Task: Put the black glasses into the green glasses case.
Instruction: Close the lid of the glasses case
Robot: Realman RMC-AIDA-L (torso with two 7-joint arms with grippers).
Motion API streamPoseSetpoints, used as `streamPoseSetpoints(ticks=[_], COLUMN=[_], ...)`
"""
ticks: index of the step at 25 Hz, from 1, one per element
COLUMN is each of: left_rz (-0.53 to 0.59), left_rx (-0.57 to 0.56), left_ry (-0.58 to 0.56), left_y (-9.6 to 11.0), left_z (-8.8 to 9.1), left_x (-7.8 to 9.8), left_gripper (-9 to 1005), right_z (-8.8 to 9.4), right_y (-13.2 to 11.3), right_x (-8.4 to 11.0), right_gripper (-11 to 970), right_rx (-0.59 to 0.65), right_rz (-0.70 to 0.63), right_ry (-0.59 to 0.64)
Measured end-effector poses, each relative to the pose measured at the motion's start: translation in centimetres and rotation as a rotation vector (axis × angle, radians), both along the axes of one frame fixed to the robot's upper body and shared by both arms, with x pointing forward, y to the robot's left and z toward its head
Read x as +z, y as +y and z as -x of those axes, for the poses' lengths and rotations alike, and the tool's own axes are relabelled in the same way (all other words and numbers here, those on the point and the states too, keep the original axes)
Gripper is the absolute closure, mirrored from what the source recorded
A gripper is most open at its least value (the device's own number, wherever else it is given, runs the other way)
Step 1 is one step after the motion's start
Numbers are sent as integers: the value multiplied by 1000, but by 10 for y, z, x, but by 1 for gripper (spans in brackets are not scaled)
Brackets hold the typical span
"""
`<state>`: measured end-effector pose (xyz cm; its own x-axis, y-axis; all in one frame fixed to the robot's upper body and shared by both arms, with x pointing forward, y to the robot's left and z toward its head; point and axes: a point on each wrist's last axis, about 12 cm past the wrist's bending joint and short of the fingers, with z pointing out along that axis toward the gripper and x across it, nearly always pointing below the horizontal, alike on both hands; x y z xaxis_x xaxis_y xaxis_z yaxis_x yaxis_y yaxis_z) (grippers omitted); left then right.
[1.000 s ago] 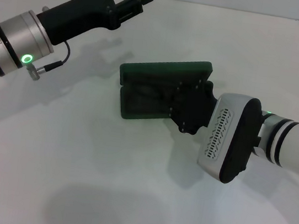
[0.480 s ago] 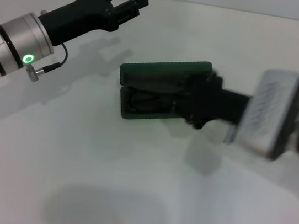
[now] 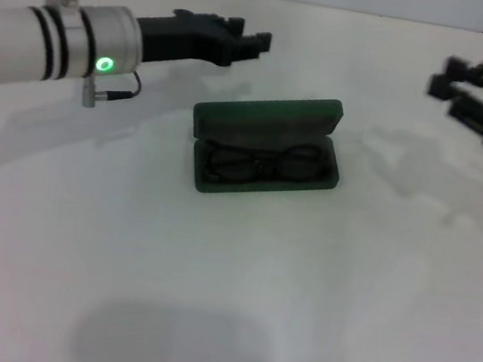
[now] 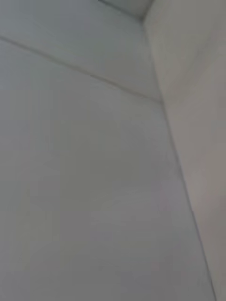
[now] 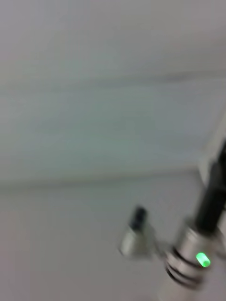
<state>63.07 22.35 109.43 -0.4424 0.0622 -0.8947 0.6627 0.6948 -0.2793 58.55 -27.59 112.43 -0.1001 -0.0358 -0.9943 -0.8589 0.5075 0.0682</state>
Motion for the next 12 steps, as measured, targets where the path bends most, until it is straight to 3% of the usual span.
streamPoseSetpoints(ticks=[5,12], left_rz=[-80,-140], left_rx=[-45,-108], left_ry=[57,80], left_y=[-14,-25], left_z=[-4,-2], left_x=[1,-2], left_gripper=[438,437], right_z=[7,10], right_y=[-20,-23], right_x=[-5,-8], right_gripper=[664,426], right_rx=[-112,-130], right_rz=[-67,-79], right_ry=[21,25])
